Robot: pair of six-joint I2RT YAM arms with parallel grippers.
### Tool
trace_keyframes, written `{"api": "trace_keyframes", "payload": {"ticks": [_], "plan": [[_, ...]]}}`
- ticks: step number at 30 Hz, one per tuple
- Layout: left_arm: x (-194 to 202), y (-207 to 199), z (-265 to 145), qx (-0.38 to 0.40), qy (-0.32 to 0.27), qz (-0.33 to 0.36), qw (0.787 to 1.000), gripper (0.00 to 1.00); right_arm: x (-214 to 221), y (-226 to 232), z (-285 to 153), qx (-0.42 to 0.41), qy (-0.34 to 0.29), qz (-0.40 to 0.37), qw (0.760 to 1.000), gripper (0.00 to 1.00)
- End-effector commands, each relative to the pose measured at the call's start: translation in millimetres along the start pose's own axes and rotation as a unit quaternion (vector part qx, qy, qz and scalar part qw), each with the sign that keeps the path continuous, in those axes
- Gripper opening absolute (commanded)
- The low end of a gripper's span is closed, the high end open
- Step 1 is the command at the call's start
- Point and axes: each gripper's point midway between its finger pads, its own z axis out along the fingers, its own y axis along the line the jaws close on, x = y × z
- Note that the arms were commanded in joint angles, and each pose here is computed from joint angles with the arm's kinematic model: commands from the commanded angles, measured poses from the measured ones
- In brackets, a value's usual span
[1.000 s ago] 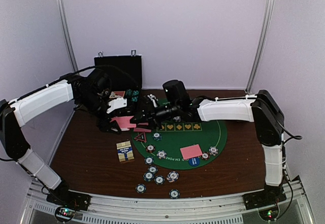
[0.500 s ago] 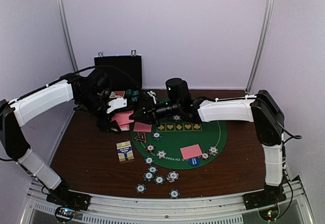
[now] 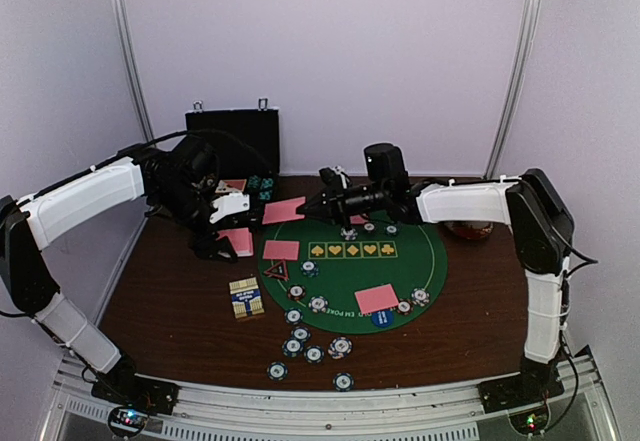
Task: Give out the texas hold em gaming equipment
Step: Distribute the poker card in the small blind area.
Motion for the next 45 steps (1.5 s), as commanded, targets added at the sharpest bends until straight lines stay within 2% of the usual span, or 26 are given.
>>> {"api": "trace_keyframes", "payload": {"ticks": [1,7,17,22,25,28,35,38,45], "plan": [[-4,3,-7,-0.012,-0.008,0.003,1.0,0.17,-15,3,-18,0.01,-0.019,-0.025,0.999,0.0],[-6,2,-9,-0.012,-0.012,0.005,1.0,0.16,-39,-48,-8,0.085,-0.015,-0.015,0.996,0.0],[-6,0,-11,-0.01,-0.013,0.004,1.0,0.15,-80,-95,27,0.115,-0.033,-0.014,0.993,0.0],[-6,-1,-11,-0.008,-0.014,0.003,1.0,0.14,-88,-116,42,0.131,-0.034,-0.01,0.991,0.01],[-7,-1,-12,-0.009,-0.016,0.003,1.0,0.14,-90,-128,46,0.145,-0.036,-0.005,0.989,0.1],[-7,-1,-13,-0.01,-0.016,0.003,1.0,0.14,-89,-129,46,0.155,-0.036,-0.01,0.987,0.24],[-8,-1,-14,-0.011,-0.017,0.001,1.0,0.14,-84,-102,26,0.195,-0.04,-0.063,0.978,0.53],[-8,-1,-14,-0.011,-0.017,0.001,1.0,0.14,-77,-90,14,0.211,-0.041,-0.08,0.973,0.71],[-9,-1,-14,-0.009,-0.02,-0.001,1.0,0.14,-46,-45,6,0.179,-0.04,-0.112,0.977,0.81]]}}
